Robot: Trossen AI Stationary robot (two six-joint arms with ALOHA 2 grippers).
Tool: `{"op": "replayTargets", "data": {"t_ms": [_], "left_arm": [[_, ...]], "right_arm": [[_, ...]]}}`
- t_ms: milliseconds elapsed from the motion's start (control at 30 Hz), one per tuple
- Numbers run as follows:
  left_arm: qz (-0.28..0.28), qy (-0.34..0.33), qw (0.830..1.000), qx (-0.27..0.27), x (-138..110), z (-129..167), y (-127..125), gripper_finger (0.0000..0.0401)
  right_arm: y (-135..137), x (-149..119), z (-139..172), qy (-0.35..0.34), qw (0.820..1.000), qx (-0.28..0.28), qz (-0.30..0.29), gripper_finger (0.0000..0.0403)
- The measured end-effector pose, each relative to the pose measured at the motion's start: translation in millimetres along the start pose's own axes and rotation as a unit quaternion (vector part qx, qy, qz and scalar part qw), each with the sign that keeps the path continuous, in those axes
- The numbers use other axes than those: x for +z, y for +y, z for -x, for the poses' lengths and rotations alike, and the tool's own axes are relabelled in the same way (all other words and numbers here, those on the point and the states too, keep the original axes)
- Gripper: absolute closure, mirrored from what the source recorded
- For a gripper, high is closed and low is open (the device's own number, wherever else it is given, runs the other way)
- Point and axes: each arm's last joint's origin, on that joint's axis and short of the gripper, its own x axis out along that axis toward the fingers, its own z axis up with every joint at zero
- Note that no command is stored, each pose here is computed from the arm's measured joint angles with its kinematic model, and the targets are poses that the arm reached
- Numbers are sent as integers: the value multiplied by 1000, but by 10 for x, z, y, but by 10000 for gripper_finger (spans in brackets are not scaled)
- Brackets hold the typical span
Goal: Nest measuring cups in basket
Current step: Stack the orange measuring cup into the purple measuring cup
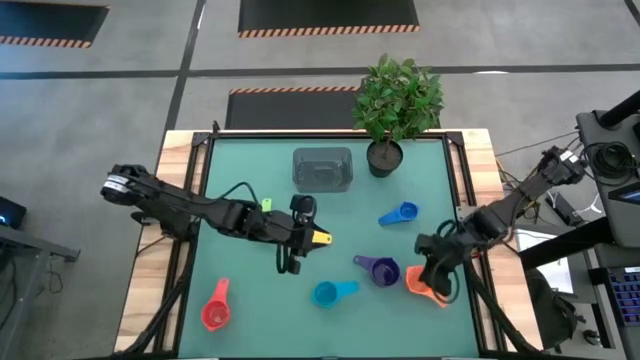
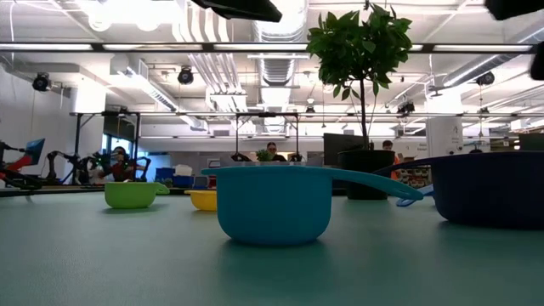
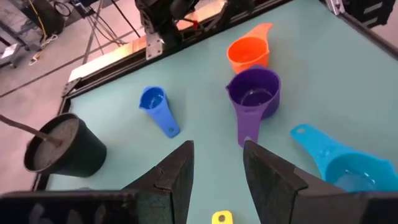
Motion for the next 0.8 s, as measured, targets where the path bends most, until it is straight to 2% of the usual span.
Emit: {"op": "replayTargets", "data": {"t_ms": [267,333,467,567,700,800], "left_arm": [[-2,-2,1000,1,18,13,8,279],[-2,1,1000,0,12,14,7,279],[-3,1,1000,0,12,14,7,279],[-3,1,1000,0,12,14,7,279],[-11,1,1000,0,13,14,7,279],[-13,1,1000,0,14,14,8,279]], "right_arm": [[-16,-301,-280,70,994,-50,-61,394],[16,-368,-332,92,992,-44,-68,394],[96,-455,-414,99,993,-28,-56,394],[95,-474,-504,82,994,-47,-61,394],[68,-510,-665,94,991,-82,-58,394],[82,-516,-787,101,991,-81,-45,394]]}}
